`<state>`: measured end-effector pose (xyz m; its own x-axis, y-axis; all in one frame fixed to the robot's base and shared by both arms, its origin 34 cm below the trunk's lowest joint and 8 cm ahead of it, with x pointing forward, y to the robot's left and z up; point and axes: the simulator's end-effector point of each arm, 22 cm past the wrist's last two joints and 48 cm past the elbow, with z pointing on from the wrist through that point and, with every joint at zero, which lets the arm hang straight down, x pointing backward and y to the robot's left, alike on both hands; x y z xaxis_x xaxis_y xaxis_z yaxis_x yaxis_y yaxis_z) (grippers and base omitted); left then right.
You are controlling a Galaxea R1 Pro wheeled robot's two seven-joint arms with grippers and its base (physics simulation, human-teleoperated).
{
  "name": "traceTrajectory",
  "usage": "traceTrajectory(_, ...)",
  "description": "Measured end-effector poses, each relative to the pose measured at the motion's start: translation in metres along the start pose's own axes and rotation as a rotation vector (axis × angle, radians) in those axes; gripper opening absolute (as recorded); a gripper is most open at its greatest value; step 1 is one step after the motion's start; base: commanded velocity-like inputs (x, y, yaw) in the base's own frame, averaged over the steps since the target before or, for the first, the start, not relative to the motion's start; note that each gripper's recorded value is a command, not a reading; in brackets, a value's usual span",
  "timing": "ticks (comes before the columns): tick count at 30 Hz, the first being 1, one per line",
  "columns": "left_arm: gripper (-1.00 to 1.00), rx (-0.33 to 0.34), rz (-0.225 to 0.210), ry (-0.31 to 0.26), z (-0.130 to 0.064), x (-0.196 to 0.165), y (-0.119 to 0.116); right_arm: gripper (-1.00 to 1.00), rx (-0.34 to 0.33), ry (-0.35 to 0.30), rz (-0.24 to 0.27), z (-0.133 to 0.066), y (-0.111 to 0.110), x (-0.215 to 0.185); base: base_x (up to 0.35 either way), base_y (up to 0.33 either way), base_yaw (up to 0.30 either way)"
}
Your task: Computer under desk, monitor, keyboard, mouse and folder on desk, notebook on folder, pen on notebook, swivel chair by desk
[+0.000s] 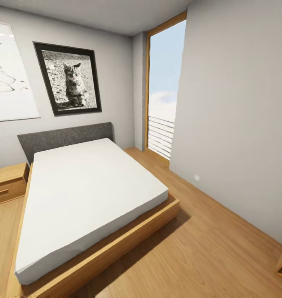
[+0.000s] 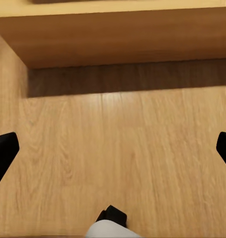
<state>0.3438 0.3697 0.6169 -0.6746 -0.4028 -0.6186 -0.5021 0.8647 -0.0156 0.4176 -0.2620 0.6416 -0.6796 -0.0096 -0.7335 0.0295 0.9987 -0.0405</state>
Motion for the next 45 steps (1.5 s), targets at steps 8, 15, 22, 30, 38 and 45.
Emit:
traceTrajectory(8, 1.00, 0.002, 0.006, 0.004, 0.000, 0.002, -0.001, 1.00, 0.001, 0.004, 0.000, 0.000, 0.000, 0.002, 0.000, 0.000, 0.272)
traceTrajectory(15, 1.00, 0.002, 0.008, 0.006, 0.000, 0.003, 0.000, 1.00, 0.001, 0.007, 0.000, 0.000, 0.000, 0.003, 0.000, 0.000, 0.273)
traceTrajectory(22, 1.00, 0.002, 0.008, 0.007, 0.000, 0.003, 0.000, 1.00, 0.001, 0.006, 0.000, 0.000, 0.000, 0.003, 0.000, 0.000, 0.277)
traceTrajectory(30, 1.00, 0.005, 0.011, 0.007, 0.000, 0.003, -0.001, 1.00, 0.000, 0.006, 0.000, 0.000, 0.000, 0.003, 0.000, 0.000, 0.281)
traceTrajectory(38, 1.00, -0.010, 0.016, 0.003, 0.001, 0.000, 0.009, 1.00, 0.002, 0.006, 0.000, 0.000, -0.001, 0.003, 0.000, 0.000, 0.282)
traceTrajectory(45, 1.00, -0.073, 0.055, -0.013, -0.018, 0.028, 0.048, 1.00, 0.004, 0.005, 0.003, 0.000, -0.002, 0.003, 0.000, 0.000, 0.282)
